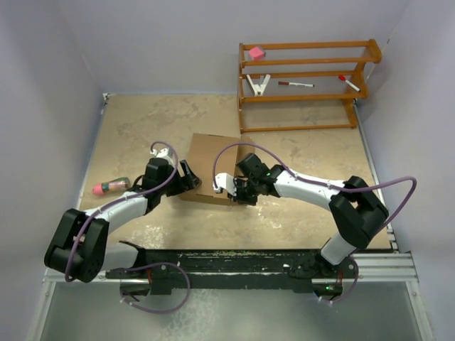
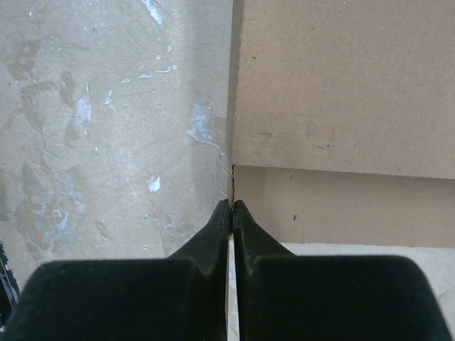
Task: Fold the paper box
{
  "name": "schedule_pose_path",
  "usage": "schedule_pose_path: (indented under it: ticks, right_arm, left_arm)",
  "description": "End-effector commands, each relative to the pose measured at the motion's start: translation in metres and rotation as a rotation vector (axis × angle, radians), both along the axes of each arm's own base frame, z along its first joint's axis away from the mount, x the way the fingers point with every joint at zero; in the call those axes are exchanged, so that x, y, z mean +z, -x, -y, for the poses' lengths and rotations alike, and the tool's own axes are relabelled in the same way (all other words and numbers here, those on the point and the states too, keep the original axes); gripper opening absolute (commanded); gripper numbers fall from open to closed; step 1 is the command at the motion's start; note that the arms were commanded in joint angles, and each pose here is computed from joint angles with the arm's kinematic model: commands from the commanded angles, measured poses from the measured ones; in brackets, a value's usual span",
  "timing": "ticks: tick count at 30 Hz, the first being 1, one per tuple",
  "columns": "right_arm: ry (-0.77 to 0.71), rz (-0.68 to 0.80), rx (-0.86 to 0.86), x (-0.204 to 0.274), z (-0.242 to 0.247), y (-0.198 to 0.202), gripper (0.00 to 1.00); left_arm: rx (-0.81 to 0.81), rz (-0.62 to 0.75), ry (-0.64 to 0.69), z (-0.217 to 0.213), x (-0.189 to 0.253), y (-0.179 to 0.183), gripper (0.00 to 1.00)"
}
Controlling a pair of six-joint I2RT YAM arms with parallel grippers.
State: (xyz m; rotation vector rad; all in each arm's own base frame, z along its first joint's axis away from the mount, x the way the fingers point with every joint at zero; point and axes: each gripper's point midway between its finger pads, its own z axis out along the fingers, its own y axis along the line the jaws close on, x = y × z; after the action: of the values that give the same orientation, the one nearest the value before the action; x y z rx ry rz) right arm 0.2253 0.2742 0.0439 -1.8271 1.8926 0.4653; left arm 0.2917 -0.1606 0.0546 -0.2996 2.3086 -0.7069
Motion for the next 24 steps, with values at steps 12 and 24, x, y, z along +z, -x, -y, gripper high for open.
schedule_pose_path:
  ticks: [12, 24]
  right_arm:
    - [0.044, -0.038, 0.025, -0.014, 0.008, -0.003, 0.0]
    - [-0.081, -0.002, 0.008, 0.019, -0.015, -0.011, 0.0]
  left_arm:
    - [-0.024, -0.089, 0.006, -0.005, -0.021, 0.017, 0.84]
    - [-0.041, -0.092, 0.013, -0.002, -0.019, 0.017, 0.84]
